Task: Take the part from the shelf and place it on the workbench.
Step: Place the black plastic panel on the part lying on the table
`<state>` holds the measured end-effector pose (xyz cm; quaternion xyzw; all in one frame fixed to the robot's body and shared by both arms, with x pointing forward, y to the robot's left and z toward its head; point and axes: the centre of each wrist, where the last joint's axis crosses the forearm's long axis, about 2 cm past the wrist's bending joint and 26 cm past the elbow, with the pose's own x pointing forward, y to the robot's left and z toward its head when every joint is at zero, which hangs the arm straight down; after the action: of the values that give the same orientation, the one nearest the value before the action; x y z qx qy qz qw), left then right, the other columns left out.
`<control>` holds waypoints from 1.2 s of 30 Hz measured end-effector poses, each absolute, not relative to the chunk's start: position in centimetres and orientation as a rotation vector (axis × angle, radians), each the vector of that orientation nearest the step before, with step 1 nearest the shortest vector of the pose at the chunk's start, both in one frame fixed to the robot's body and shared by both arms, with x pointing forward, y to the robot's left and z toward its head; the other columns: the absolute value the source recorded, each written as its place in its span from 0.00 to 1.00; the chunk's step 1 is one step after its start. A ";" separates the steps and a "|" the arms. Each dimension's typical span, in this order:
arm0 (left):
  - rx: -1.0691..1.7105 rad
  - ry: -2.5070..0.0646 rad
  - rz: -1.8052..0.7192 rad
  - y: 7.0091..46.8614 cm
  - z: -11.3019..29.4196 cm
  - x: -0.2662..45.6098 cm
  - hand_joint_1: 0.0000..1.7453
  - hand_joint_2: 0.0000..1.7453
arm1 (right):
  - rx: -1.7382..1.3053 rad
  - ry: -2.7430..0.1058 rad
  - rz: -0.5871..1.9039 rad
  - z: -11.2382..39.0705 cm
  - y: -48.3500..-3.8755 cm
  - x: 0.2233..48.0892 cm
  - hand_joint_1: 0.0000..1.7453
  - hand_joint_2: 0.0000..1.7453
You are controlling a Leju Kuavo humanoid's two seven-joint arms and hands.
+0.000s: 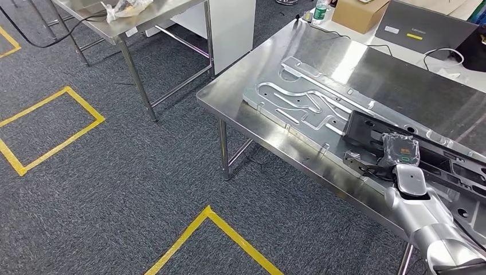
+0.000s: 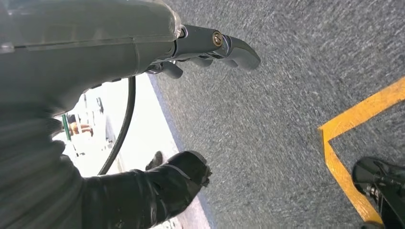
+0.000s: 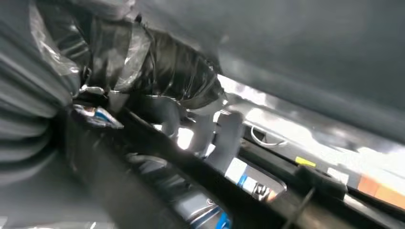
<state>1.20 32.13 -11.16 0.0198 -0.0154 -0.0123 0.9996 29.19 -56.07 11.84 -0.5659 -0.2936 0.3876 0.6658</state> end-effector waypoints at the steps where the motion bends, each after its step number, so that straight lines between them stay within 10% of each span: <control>1: 0.033 -0.028 -0.020 32.0 -11.2 1.2 0.00 0.00 | -1.271 -0.664 0.871 11.7 -55.9 29.4 0.00 0.00; 36: -0.030 -0.006 0.013 30.8 -11.2 1.0 0.00 0.00 | -1.272 -0.971 0.942 14.6 -50.1 33.2 0.00 0.00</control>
<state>0.96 30.83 -11.15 -0.0148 -0.0028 0.0064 0.9999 33.23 -50.06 14.62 -0.5484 -0.4187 0.4061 0.5992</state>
